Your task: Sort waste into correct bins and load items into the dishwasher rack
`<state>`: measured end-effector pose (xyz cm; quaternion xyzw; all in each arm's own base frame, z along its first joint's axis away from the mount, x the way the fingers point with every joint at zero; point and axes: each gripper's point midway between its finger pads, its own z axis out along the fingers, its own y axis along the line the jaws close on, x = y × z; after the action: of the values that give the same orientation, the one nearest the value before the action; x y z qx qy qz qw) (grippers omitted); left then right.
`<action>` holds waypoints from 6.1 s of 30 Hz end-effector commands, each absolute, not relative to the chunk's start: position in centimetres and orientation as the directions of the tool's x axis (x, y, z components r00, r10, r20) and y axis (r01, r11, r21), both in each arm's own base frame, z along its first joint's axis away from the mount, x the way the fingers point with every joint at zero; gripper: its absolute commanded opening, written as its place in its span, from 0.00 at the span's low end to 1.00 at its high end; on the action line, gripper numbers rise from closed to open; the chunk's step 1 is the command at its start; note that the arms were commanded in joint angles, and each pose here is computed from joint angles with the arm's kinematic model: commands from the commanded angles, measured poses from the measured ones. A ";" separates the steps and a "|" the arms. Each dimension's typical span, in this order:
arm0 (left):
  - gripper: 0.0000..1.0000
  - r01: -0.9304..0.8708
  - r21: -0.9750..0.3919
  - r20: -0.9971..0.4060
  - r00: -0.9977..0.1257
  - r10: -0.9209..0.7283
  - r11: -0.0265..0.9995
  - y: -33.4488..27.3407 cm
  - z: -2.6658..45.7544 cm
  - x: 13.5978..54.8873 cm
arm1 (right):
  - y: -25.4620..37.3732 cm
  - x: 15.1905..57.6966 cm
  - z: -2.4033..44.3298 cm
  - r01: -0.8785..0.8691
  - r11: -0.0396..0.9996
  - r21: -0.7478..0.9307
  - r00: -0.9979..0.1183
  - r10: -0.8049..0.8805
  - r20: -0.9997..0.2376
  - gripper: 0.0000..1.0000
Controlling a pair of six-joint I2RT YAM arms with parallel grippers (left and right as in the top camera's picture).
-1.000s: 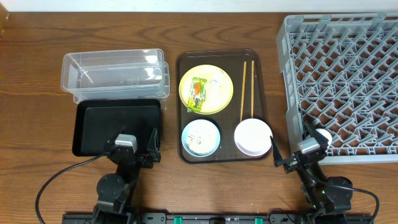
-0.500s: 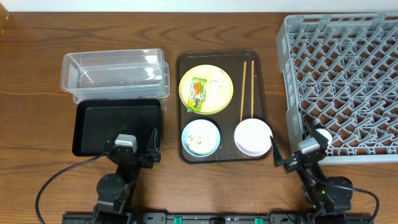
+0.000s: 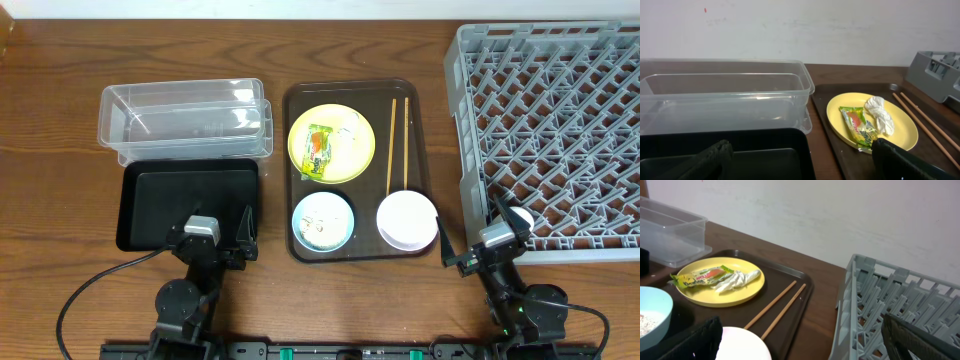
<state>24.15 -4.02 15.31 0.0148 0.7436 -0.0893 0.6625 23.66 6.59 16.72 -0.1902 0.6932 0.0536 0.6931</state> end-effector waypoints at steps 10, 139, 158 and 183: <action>0.91 0.104 -0.105 -0.981 -0.171 -0.087 0.989 -3.4 13.5 24.2 | 10.2 21.8 16.7 -0.546 0.825 -0.143 0.053 -0.137 -0.989 0.99; 0.06 0.042 -0.925 -0.166 -0.939 -0.303 0.377 -4.5 18.6 33.4 | 9.2 30.6 26.4 -0.058 0.874 0.483 -0.803 0.247 -0.543 0.85; 0.06 -0.023 -0.997 -0.013 -0.880 -0.474 0.071 -0.8 19.7 33.3 | 9.2 30.5 26.3 -0.054 0.874 0.483 -0.806 0.247 -0.538 0.86; 0.06 0.029 -0.990 -0.088 -0.892 -0.442 0.139 -1.7 21.1 30.8 | 9.2 30.3 26.2 -0.051 0.874 0.483 -0.810 0.246 -0.532 0.87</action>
<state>30.95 -1.64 20.01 -0.1831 0.7248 -0.6495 0.1388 30.22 9.31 25.58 0.0497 0.9220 0.2433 0.2971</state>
